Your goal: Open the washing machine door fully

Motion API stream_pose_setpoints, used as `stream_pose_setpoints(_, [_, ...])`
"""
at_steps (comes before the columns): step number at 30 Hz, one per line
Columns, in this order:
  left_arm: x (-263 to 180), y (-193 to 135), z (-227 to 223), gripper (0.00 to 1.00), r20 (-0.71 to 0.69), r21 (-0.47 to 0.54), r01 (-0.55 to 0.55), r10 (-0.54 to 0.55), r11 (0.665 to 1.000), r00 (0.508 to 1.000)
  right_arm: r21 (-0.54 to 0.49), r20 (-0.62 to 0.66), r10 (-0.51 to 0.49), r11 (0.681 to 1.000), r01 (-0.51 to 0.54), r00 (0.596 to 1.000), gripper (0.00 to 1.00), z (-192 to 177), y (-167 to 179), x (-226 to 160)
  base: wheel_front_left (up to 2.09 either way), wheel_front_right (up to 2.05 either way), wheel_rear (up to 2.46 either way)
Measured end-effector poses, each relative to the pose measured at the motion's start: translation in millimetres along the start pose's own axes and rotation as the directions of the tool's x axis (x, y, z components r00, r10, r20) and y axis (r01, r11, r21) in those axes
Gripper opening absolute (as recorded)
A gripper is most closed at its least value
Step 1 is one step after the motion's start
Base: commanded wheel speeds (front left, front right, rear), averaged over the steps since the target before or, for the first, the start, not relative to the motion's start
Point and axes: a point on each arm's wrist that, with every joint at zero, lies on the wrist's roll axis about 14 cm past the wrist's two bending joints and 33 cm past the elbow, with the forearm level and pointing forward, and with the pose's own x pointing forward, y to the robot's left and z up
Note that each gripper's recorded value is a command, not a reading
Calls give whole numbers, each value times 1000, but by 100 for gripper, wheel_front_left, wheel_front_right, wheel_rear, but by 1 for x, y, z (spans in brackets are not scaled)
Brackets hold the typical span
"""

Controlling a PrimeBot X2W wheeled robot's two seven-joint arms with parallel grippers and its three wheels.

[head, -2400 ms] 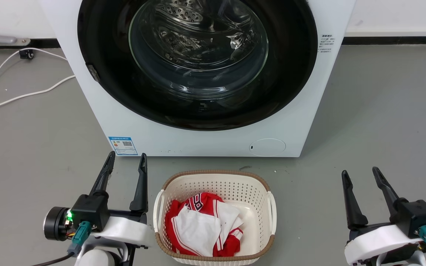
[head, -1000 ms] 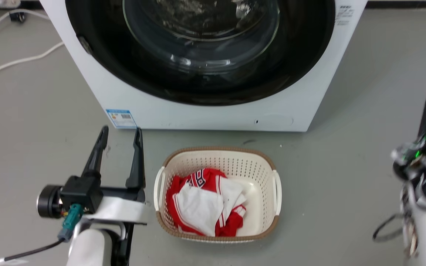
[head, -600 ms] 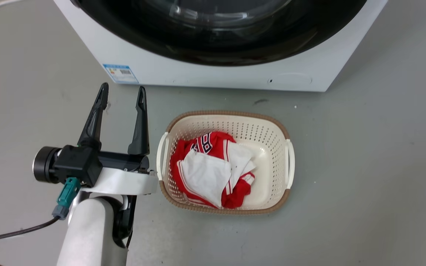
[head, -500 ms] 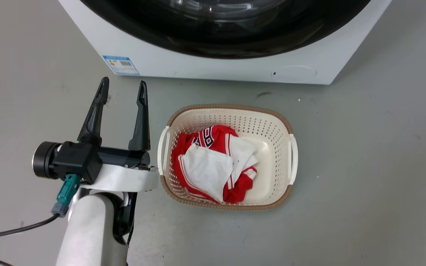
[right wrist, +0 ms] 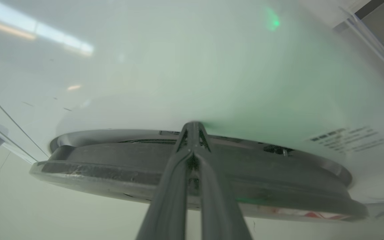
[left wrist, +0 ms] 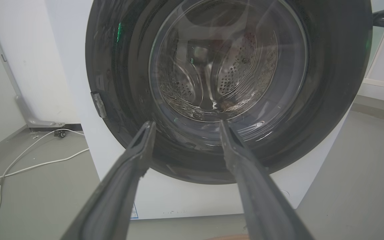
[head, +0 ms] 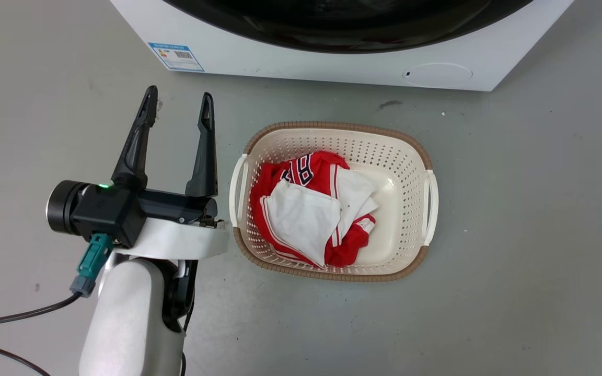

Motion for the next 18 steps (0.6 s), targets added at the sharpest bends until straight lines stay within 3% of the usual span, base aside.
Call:
stream_pose_setpoints(9, [2, 2, -8, 100, -15, 3, -7, 7, 1000, 1000, -52, -170, -64, 997, 55, 983, 0, -29, -10, 15, 0, 0, 0])
stream_pose_setpoints(18, [2, -1, -4, 100, -7, -4, -3, 3, 1000, 1000, -60, -354, -65, 997, 46, 933, 0, -53, -5, 3, 0, 0, 0])
